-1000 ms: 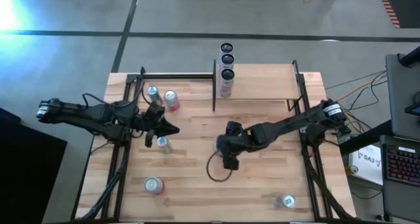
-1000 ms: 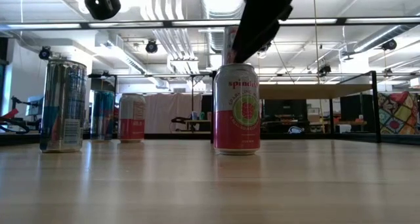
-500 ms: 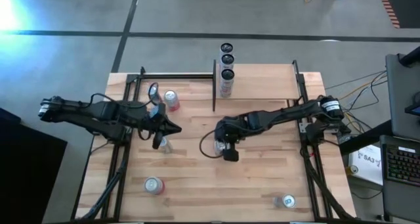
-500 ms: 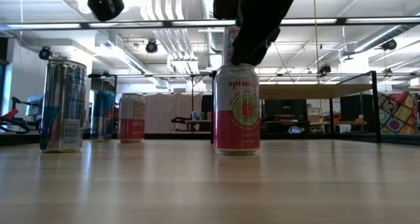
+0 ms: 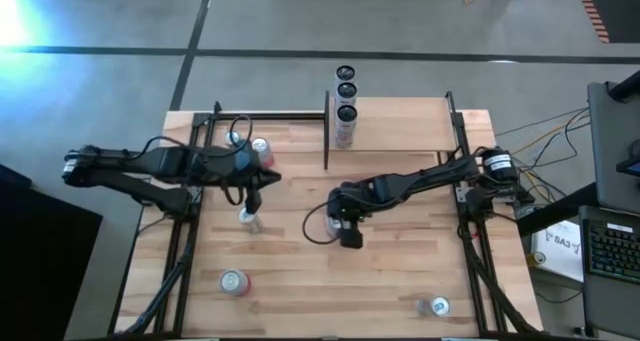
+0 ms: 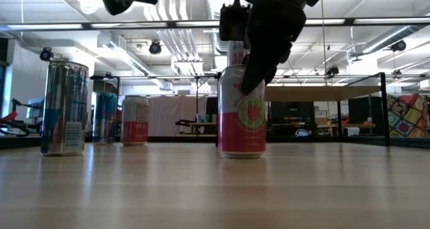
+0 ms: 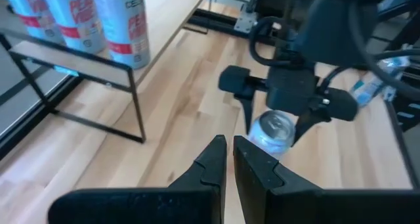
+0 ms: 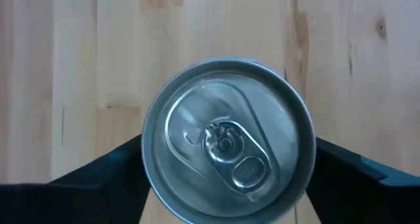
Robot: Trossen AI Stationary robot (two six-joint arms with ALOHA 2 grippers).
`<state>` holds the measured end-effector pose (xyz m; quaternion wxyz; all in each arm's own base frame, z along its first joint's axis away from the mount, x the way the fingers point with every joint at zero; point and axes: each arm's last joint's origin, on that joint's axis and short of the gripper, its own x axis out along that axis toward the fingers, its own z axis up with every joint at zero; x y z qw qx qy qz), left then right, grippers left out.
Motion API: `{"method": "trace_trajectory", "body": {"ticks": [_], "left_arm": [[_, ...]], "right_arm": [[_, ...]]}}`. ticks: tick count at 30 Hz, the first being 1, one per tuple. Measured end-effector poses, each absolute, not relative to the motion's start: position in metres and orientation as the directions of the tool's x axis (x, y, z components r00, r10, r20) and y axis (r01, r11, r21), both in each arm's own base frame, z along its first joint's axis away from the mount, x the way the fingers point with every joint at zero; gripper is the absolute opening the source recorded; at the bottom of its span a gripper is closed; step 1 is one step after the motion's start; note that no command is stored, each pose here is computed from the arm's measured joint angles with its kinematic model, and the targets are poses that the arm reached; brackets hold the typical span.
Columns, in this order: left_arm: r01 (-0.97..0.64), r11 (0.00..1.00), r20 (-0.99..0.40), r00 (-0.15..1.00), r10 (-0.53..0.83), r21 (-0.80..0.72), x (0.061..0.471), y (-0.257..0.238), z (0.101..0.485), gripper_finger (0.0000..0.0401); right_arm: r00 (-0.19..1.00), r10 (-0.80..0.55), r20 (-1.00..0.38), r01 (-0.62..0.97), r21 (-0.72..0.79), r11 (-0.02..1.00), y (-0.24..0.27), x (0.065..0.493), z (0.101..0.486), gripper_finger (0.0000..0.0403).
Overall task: Place canned beverage on shelf
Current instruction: Put the middle pink-white soda can on the shelf
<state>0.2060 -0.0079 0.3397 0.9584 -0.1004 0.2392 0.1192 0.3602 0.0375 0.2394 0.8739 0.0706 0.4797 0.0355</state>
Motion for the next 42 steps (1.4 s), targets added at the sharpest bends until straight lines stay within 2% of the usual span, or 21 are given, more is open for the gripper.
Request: {"method": "trace_trajectory", "body": {"ticks": [4, 10, 16, 20, 26, 32, 36, 42], "left_arm": [[-0.310, 0.942, -0.508, 0.836, 0.206, -0.127, 0.205, -0.002, 0.335, 0.0003], [-0.335, 0.934, -0.514, 0.827, 0.227, -0.126, 0.199, 0.003, 0.337, 0.0001], [-0.361, 0.926, -0.533, 0.808, 0.252, -0.109, 0.191, 0.009, 0.337, 0.0001], [-0.369, 0.927, -0.530, 0.800, 0.282, -0.064, 0.189, 0.016, 0.337, 0.0001], [-0.358, 0.931, -0.509, 0.790, 0.341, 0.068, 0.191, 0.031, 0.338, 0.0001], [-0.370, 0.913, -0.435, 0.803, 0.407, 0.170, 0.192, 0.050, 0.346, 0.0001], [-0.294, 0.944, -0.430, 0.840, 0.330, 0.151, 0.191, 0.071, 0.346, 0.0001], [-0.218, 0.972, -0.465, 0.855, 0.231, 0.084, 0.191, 0.108, 0.334, 0.0001]], "right_arm": [[0.560, 0.131, -0.818, 0.031, 0.179, 0.983, 0.039, 0.365, 0.238, 0.0281], [0.586, 0.063, -0.808, 0.138, 0.176, 0.975, 0.042, 0.365, 0.241, 0.0281], [0.611, 0.001, -0.792, 0.293, 0.228, 0.928, 0.044, 0.350, 0.263, 0.0281], [0.628, -0.025, -0.778, 0.373, 0.272, 0.887, 0.041, 0.327, 0.290, 0.0281], [0.630, -0.154, -0.761, 0.529, 0.276, 0.802, 0.022, 0.272, 0.335, 0.0281], [0.581, -0.272, -0.767, 0.671, 0.262, 0.694, -0.004, 0.225, 0.370, 0.0281], [0.563, -0.329, -0.758, 0.717, 0.250, 0.651, -0.023, 0.217, 0.387, 0.0281], [0.521, -0.411, -0.748, 0.747, 0.168, 0.643, -0.061, 0.227, 0.398, 0.0281]]}}
